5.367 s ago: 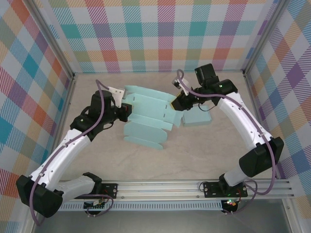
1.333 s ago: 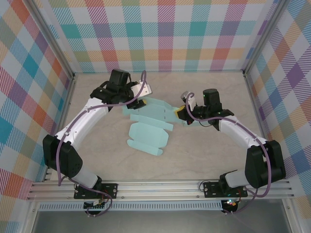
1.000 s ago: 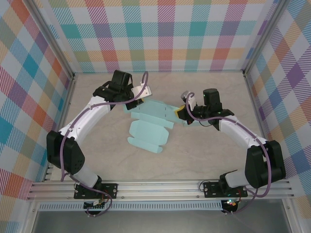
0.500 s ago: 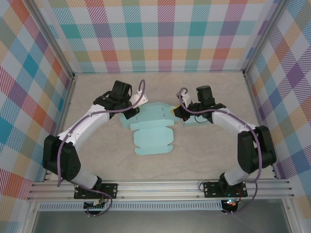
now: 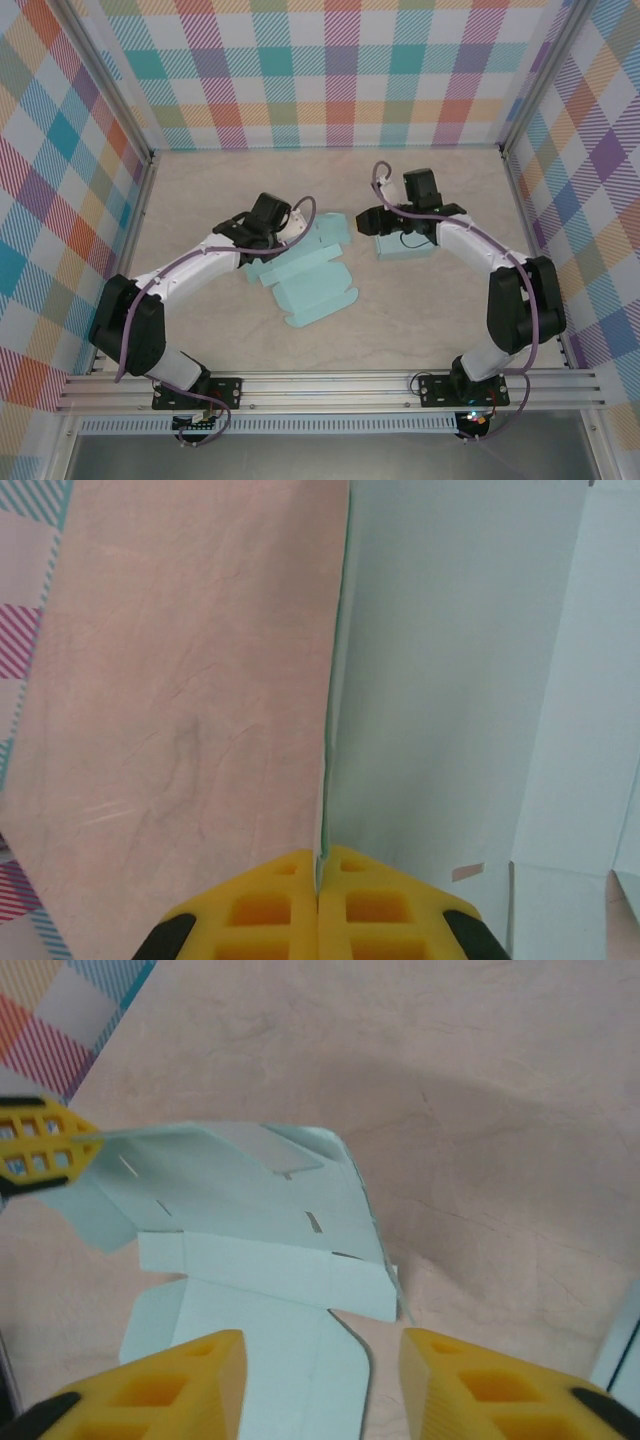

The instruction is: Fold the paper box

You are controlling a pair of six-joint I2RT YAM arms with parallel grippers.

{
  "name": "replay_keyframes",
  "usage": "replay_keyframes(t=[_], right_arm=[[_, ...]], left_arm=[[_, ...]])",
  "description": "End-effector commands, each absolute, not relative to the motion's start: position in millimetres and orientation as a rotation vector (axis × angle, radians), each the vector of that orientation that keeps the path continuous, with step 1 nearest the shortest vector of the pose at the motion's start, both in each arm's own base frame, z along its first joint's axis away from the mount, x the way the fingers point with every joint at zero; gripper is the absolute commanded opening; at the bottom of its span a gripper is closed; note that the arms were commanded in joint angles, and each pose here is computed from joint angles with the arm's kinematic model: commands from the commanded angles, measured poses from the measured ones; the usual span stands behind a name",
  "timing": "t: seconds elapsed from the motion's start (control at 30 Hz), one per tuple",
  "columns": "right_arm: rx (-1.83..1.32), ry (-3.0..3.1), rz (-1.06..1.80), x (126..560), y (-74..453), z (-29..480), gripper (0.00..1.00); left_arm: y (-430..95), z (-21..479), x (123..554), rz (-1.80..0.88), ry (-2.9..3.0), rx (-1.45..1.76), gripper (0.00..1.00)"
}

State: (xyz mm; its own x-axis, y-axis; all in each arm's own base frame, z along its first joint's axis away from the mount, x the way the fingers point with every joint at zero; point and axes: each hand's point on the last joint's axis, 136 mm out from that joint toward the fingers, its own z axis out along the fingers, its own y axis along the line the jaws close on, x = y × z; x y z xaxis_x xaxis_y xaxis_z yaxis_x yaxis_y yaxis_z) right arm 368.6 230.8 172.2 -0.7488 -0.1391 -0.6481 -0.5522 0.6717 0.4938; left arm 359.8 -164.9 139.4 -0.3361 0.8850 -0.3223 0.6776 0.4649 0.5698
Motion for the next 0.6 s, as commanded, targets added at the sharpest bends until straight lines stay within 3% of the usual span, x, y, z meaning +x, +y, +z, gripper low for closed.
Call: replay_keyframes(t=[0.0,0.13,0.3,0.57], right_arm=[[-0.278,2.367,1.008,373,227,209,0.49],[-0.160,2.385,1.128,375,239,226,0.51],[-0.124,2.440,1.048,372,253,223,0.61],[-0.150,2.530,0.967,374,282,200,0.62]], left_arm=[[-170,153,366,0.572,2.005,1.260,0.04],[-184,155,366,0.641,1.901,1.242,0.04],[-194,157,363,0.695,1.813,1.214,0.04],[-202,155,352,0.718,1.742,1.209,0.04]])
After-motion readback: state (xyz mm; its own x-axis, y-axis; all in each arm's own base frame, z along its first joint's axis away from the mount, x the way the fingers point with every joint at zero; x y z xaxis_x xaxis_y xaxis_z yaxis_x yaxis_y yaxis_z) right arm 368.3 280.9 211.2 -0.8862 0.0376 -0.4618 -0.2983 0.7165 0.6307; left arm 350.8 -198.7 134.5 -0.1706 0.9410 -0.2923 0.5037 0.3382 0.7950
